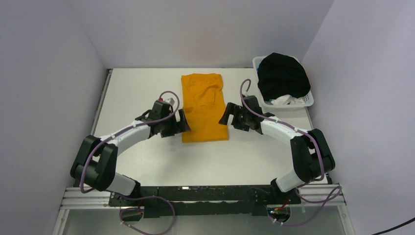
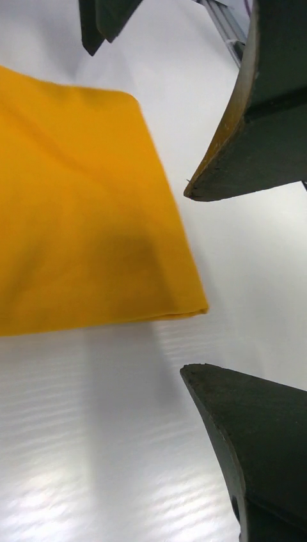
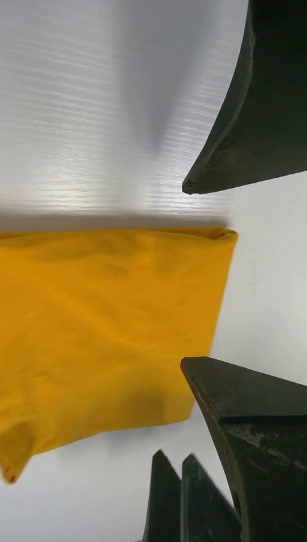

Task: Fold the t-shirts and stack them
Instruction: Fold the folded rectangular tshirt in 1/3 of the way, then grab one side of the 2/3 rectangular tshirt with both arms

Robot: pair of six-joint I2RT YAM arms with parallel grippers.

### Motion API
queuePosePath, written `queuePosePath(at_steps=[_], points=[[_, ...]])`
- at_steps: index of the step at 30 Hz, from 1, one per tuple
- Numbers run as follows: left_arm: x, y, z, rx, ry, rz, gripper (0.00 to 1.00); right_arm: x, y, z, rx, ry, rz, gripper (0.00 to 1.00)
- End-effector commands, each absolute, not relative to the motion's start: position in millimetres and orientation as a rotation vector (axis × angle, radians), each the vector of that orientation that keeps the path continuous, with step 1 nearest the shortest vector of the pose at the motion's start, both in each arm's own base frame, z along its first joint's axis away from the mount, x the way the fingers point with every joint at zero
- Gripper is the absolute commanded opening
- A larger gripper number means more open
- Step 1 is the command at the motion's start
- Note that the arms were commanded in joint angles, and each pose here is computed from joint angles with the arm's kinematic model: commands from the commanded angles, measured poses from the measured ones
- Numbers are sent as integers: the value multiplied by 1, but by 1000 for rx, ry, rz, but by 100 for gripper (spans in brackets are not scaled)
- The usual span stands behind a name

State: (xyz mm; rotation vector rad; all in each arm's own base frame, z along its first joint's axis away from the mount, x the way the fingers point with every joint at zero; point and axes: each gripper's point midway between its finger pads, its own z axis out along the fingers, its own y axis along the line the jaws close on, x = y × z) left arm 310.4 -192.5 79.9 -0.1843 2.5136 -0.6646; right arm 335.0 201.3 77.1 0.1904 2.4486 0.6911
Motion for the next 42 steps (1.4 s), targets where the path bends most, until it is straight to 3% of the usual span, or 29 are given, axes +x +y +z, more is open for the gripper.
queuePosePath(at_steps=[1,11,16,24,29,32,34,42], points=[[290,-209,81,-197,2468,-780,98,308,216,76,187,2456,829,100],[274,-209,39,-260,2564,-749,66,292,207,48,253,2514,766,99],[270,-210,27,-264,2609,-739,49,291,203,38,274,2538,737,94],[260,-199,8,-280,2673,-626,38,288,203,35,279,2542,740,86],[265,-195,4,-297,2680,-576,19,286,207,31,272,2553,764,83],[268,-198,4,-290,2681,-587,9,285,209,25,259,2574,748,76],[269,-201,4,-285,2688,-600,0,284,211,21,248,2594,731,66],[269,-200,2,-294,2670,-604,0,264,210,4,233,2684,586,53]])
